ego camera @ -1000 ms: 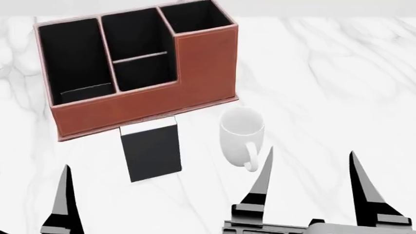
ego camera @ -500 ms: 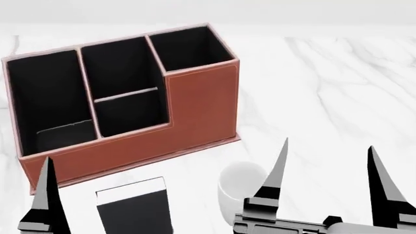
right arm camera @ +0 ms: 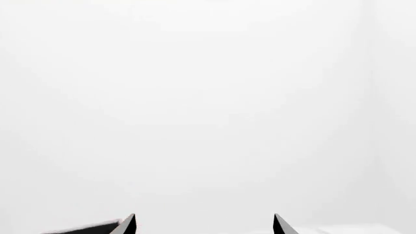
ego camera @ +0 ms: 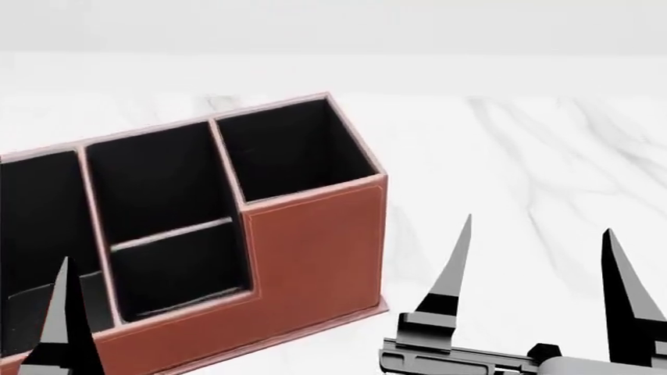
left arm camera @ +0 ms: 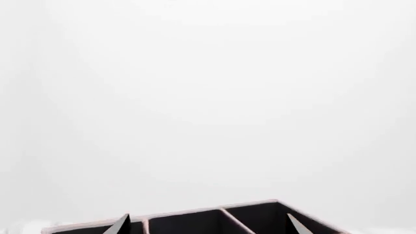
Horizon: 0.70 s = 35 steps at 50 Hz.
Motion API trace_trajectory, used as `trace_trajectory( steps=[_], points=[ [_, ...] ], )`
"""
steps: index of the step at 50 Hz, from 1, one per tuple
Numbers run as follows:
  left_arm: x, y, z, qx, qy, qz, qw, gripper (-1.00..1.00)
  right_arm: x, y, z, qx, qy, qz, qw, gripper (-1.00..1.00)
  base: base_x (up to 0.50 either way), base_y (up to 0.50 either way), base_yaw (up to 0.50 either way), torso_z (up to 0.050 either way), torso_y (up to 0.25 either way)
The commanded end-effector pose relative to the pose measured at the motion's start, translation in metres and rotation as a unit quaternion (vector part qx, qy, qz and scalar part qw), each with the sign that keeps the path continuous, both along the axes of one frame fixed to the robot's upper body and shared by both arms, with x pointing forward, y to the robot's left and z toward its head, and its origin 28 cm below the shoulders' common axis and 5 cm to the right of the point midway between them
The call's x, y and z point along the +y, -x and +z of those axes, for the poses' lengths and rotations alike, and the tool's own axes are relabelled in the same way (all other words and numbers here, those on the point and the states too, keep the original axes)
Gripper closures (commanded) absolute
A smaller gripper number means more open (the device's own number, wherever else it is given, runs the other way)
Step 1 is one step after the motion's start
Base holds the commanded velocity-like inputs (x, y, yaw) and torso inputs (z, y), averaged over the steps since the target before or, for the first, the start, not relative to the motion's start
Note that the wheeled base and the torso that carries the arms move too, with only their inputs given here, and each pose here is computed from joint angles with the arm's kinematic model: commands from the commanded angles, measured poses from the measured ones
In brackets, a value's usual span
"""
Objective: Pick up the book and place it in the front compartment of the caddy.
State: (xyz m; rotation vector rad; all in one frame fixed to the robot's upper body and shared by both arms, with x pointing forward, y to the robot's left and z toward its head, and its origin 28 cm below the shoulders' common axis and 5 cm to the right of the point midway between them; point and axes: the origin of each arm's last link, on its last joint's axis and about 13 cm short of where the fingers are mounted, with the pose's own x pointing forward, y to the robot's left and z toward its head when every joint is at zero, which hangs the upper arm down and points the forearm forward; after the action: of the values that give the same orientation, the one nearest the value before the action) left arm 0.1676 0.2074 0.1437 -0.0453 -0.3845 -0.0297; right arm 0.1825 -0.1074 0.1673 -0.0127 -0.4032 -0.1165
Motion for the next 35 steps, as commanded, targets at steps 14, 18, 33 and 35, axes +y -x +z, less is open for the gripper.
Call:
trace_trajectory(
  steps=[14,18,33,35],
  points=[
    [-0.001,0.002,0.013,-0.002,0.001,-0.005,1.000,-1.00,0.000,-0.001,-0.002,0.007,-0.001,-0.005,1.000,-1.00,0.49,0.00,0.00,0.000,0.001],
    [-0.001,0.002,0.015,-0.004,0.004,-0.005,1.000,-1.00,0.000,0.000,-0.001,0.000,-0.004,-0.004,1.000,-1.00,0.06,0.00,0.00,0.000,0.005],
    [0.003,0.006,0.007,-0.012,0.031,-0.011,0.999,-1.00,0.000,0.000,-0.004,0.007,0.005,-0.002,1.000,-1.00,0.00,0.33,0.00,0.003,0.000],
    [0.003,0.006,0.007,-0.012,0.031,-0.011,0.999,-1.00,0.000,0.000,-0.004,0.007,0.005,-0.003,1.000,-1.00,0.00,0.00,0.00,0.049,0.000]
  ],
)
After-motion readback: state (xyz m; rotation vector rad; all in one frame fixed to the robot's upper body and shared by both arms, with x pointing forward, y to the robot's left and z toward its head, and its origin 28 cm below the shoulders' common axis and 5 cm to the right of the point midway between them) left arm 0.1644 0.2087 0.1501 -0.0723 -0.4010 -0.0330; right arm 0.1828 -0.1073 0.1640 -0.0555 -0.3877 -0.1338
